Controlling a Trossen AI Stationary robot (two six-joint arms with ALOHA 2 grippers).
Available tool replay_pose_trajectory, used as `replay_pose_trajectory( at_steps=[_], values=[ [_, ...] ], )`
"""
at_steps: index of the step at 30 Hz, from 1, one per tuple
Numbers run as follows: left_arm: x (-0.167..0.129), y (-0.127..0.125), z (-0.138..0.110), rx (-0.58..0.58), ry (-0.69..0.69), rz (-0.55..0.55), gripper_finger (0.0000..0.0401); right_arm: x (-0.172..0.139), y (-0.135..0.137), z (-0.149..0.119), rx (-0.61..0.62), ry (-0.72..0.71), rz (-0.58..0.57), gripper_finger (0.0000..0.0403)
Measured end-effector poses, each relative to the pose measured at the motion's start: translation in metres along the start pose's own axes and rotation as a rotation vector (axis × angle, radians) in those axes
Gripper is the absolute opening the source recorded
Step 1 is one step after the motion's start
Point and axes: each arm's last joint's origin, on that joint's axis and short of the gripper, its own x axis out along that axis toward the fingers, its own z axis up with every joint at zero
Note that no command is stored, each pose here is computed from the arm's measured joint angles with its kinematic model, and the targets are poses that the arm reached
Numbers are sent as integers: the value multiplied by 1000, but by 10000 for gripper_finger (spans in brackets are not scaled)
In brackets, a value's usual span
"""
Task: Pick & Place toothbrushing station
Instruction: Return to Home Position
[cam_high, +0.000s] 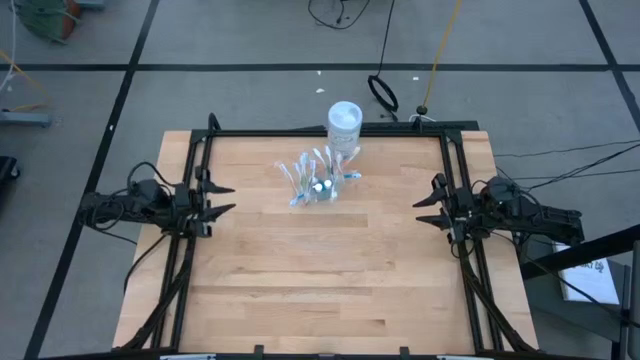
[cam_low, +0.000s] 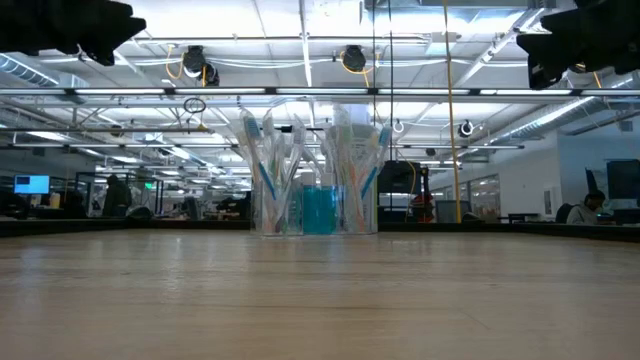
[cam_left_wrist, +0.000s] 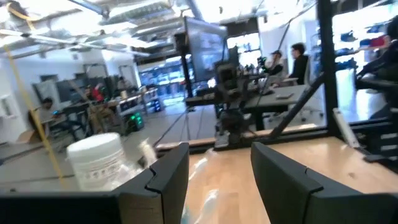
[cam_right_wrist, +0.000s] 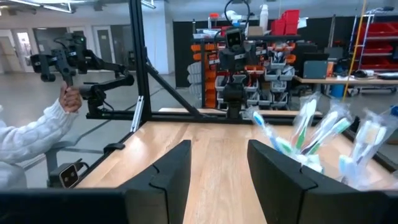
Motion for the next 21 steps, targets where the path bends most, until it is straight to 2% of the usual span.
replay_pose_trajectory(
  at_steps=[4, 14, 21],
  values=[
    [2, -1, -3, -3, -43, -3, 179, 2, 0, -12, 20, -3, 28, 151],
    [9, -11, -40, -28, -110, 6, 179, 8, -3, -30, 29, -9, 46, 151],
    [9, -12, -39, -28, -128, -35, 179, 11, -4, -42, 20, -37, 47, 153]
  ],
)
